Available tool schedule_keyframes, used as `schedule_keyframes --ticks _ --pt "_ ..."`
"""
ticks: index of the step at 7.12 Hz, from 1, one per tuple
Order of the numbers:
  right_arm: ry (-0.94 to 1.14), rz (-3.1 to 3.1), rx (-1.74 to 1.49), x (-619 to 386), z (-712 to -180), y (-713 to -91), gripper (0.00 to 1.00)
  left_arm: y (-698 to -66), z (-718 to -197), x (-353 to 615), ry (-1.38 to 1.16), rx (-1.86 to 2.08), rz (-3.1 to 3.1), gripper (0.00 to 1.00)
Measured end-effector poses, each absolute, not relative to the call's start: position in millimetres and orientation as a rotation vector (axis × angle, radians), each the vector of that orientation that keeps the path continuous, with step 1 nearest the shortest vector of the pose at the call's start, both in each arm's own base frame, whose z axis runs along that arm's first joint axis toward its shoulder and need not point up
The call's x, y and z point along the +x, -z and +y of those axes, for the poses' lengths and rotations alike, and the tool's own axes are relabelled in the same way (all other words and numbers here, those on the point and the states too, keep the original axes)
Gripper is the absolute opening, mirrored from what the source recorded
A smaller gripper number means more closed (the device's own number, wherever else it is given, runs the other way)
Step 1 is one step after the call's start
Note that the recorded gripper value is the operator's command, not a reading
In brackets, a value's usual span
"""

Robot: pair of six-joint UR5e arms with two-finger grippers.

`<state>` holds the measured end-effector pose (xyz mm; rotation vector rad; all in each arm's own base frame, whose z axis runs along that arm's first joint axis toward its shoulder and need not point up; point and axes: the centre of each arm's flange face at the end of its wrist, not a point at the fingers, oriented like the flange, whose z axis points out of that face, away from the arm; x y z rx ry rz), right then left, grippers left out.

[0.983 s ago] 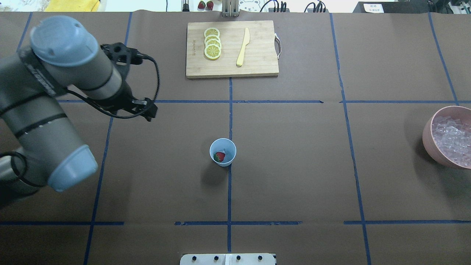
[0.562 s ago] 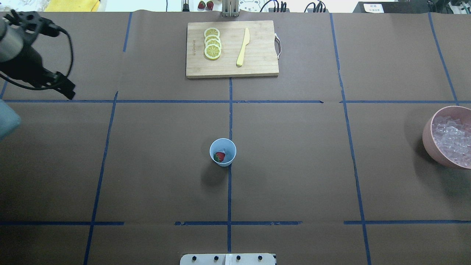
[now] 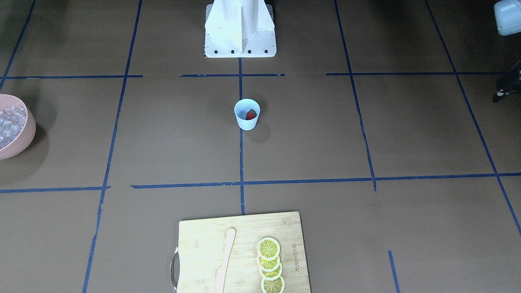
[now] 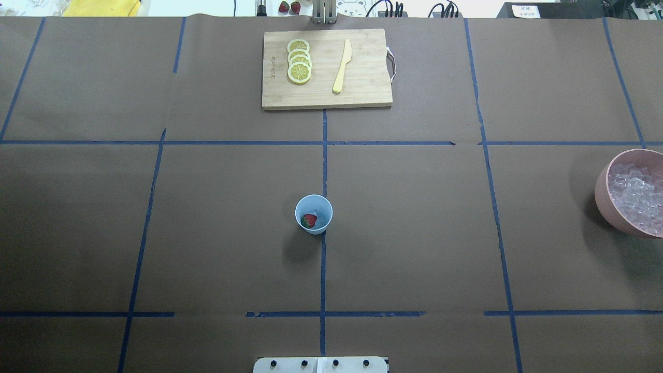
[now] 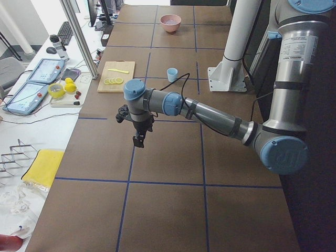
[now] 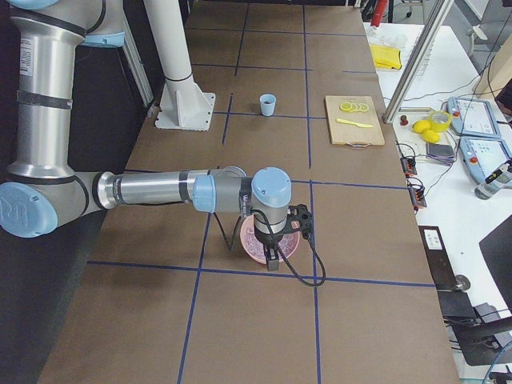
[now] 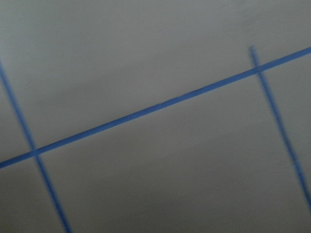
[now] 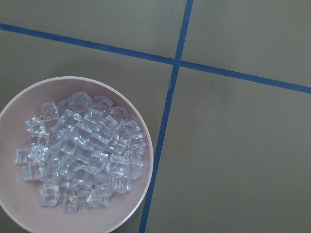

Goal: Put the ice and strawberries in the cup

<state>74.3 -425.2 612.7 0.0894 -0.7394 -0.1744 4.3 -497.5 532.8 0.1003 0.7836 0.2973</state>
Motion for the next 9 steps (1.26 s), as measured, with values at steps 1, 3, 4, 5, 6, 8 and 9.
schedule_keyframes --ticks 1,3,4,5,6,8,9 --pt "0.175 -0.739 0.090 74.4 -425.2 -612.5 0.99 -556.9 -482.7 -22.1 -0.258 0.086 0.806 1.00" --pt "0.174 -0.739 0.090 74.5 -424.8 -612.2 0.99 -591.0 -458.0 -49.2 -0.186 0.044 0.817 1.00" --pt "0.174 -0.739 0.091 74.7 -424.8 -612.2 0.99 -606.2 -450.1 -59.8 -0.151 0.023 0.819 1.00" --pt "0.174 -0.739 0.091 74.6 -425.0 -611.9 0.99 -621.4 -443.1 -69.4 -0.116 0.001 0.822 1.00" --pt "0.175 -0.739 0.091 74.5 -425.1 -611.7 0.99 -628.3 -440.0 -74.9 -0.098 -0.007 0.823 1.00" --pt "0.175 -0.739 0.091 74.6 -425.0 -611.8 0.99 -630.2 -439.0 -77.8 -0.094 -0.007 0.821 1.00" --pt "0.175 -0.739 0.091 74.5 -425.1 -611.8 0.99 -630.8 -437.8 -78.1 -0.094 -0.008 0.821 1.00"
